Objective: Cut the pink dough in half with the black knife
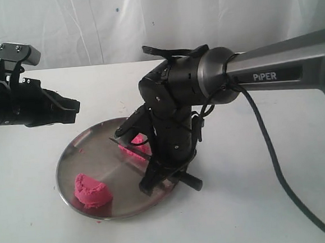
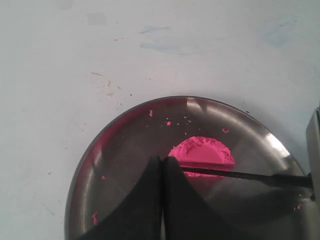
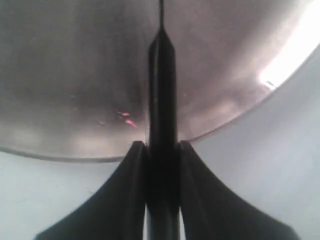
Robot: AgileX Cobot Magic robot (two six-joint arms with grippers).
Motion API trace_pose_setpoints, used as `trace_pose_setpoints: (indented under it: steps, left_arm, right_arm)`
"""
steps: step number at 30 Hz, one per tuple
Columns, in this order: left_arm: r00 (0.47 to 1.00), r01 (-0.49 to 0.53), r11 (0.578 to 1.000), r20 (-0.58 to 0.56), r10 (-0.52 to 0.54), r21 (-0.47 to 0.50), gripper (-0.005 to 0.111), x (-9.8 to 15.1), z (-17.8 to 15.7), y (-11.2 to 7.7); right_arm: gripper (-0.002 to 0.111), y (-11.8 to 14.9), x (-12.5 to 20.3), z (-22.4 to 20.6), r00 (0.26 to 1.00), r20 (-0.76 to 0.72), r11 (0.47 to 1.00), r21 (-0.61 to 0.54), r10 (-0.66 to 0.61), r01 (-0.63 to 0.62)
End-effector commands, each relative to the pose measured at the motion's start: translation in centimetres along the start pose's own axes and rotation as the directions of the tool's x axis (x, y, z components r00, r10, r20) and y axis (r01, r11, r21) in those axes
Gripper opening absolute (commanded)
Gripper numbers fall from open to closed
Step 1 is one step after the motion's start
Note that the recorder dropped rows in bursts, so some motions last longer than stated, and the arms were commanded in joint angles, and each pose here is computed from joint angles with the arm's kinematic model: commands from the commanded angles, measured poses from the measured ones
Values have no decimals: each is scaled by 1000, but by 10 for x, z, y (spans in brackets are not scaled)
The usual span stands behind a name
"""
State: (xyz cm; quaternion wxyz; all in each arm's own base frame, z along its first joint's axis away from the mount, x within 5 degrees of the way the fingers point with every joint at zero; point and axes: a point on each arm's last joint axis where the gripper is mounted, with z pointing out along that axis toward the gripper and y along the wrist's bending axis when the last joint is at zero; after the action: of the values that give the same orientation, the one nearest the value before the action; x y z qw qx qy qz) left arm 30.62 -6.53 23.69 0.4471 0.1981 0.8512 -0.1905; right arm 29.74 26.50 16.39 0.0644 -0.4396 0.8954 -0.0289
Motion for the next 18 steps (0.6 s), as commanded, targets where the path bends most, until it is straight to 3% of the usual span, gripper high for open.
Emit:
trace_pose_setpoints:
  steps: [1,6,9,18]
  left_arm:
    - [1000,19,1000,9,-19,18,0,-1,-2,-3]
    - [1000,19,1000,9,-19,18,0,-1,-2,-3]
    - [1000,19,1000,9,-19,18,0,-1,-2,-3]
    - [1000,23,1000,9,-24,18,0,-1,-2,-3]
  right_arm:
    - [0,7,-6,-4,998,65,995,-98,8,-1]
    - [0,9,-12,-7,992,112,986,-161,50,-31]
    - [0,8,-15,-12,987,140,966,-255,74,-36]
    - [0,-10,-14,1,978,110,870,-482,178,-104]
